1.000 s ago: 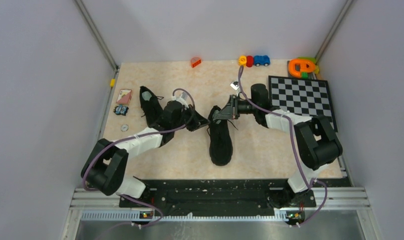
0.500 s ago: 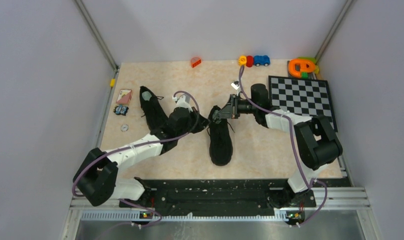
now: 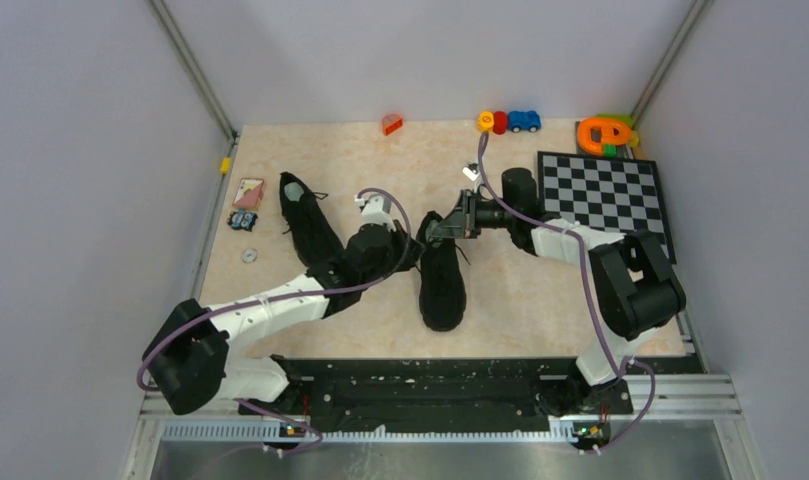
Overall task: Tie the shoes
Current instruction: Wrap the shoelace around the shoelace.
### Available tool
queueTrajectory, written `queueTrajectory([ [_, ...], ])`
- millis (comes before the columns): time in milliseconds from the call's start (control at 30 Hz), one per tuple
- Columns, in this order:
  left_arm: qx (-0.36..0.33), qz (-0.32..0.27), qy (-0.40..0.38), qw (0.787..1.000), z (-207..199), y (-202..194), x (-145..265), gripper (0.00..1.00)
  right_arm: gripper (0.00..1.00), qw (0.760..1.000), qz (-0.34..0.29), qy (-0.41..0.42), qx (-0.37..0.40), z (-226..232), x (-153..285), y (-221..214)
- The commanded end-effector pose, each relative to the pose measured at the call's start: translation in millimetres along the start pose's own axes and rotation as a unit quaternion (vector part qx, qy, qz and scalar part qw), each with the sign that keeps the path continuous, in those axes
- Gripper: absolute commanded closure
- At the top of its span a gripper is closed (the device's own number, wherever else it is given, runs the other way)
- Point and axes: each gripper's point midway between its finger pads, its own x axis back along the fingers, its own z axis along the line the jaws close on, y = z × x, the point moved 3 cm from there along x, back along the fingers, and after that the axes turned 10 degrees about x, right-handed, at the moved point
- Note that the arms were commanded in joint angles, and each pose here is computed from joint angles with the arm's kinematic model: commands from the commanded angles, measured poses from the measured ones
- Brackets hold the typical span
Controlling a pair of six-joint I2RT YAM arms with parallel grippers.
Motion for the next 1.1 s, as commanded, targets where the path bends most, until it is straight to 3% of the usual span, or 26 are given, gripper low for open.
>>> queueTrajectory([
  [0,-0.029,-0.019,-0.012,0.999,-15,6,0,1.0,1.0,0.999,-0.03,-0.012,0.037,0,0,22],
  [300,-0.064,-0.011,-0.025,0.998,-33,-1,1,1.0,1.0,0.999,-0.031,-0.018,0.037,-2,0,23],
  [667,-0.051,0.031,-0.045,0.997,-39,-24,-15,1.0,1.0,0.999,-0.031,-0.023,0.033,-1,1,25],
  [1067,-0.051,0.039,-0.052,0.997,-46,-31,-28,1.0,1.0,0.999,-0.035,-0.029,0.028,0,2,26],
])
